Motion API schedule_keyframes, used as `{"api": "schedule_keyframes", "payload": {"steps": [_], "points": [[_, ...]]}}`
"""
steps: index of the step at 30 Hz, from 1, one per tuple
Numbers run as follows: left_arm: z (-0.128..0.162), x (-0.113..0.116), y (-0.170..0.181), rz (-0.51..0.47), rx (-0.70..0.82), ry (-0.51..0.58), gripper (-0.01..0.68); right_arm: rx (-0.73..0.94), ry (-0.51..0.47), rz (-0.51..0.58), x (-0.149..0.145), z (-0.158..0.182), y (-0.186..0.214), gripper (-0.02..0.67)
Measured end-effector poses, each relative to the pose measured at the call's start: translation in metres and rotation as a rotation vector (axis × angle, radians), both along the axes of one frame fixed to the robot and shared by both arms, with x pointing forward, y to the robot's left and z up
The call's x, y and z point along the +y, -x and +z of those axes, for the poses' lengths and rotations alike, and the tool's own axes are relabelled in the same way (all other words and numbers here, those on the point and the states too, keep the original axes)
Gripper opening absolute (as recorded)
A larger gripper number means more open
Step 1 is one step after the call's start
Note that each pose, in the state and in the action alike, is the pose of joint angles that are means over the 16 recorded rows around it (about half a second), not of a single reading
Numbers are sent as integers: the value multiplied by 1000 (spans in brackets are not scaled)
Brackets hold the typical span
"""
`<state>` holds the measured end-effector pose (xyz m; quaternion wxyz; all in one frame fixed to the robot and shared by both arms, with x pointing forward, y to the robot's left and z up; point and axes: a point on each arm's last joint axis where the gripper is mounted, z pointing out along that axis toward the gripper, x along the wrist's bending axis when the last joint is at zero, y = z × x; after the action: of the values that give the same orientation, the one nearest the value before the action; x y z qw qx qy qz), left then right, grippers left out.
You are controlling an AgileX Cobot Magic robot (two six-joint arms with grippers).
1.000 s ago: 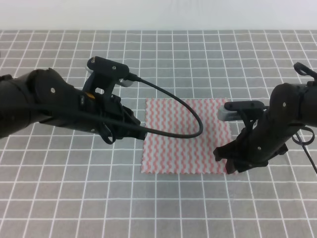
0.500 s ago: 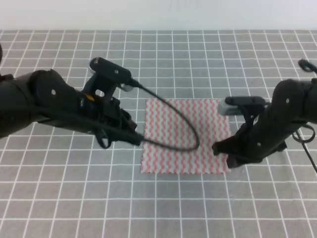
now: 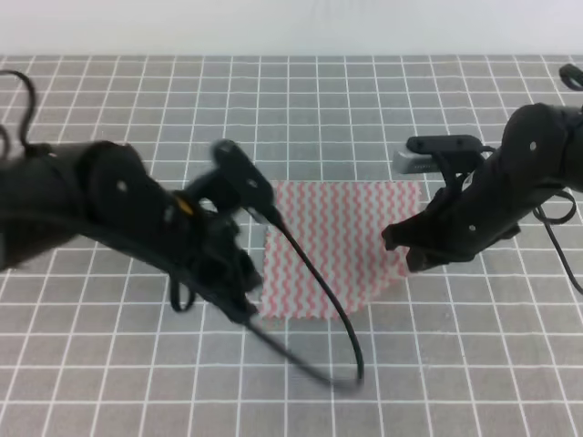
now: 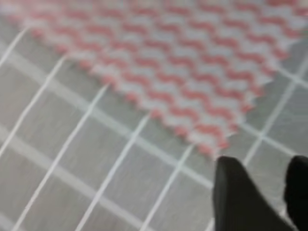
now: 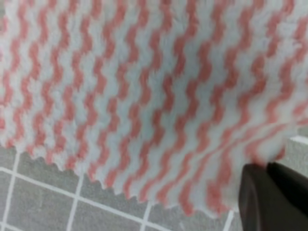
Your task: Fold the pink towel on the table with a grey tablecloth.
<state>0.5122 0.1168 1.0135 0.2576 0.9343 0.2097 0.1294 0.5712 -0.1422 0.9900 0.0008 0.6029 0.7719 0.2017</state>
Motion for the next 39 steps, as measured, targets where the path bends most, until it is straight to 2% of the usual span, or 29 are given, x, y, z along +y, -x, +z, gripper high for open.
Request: {"api": "schedule_keyframes", "payload": {"steps": [5,9,17,34,39], "points": [[-11,-17,7,-123,-20,-66,341,-21,-3,12,1,4,-3,-16],[-23,-28,10,-188,-32,-109,375,-42,-7,18,2,9,-5,-16],[-43,-38,8,-243,-44,-159,379,-98,-14,31,3,23,-12,-16],[-58,-44,-6,-260,-144,-173,378,-166,1,45,4,38,-20,-16],[-62,-46,-9,-257,-173,-176,348,-166,4,46,4,38,-20,-16]]}}
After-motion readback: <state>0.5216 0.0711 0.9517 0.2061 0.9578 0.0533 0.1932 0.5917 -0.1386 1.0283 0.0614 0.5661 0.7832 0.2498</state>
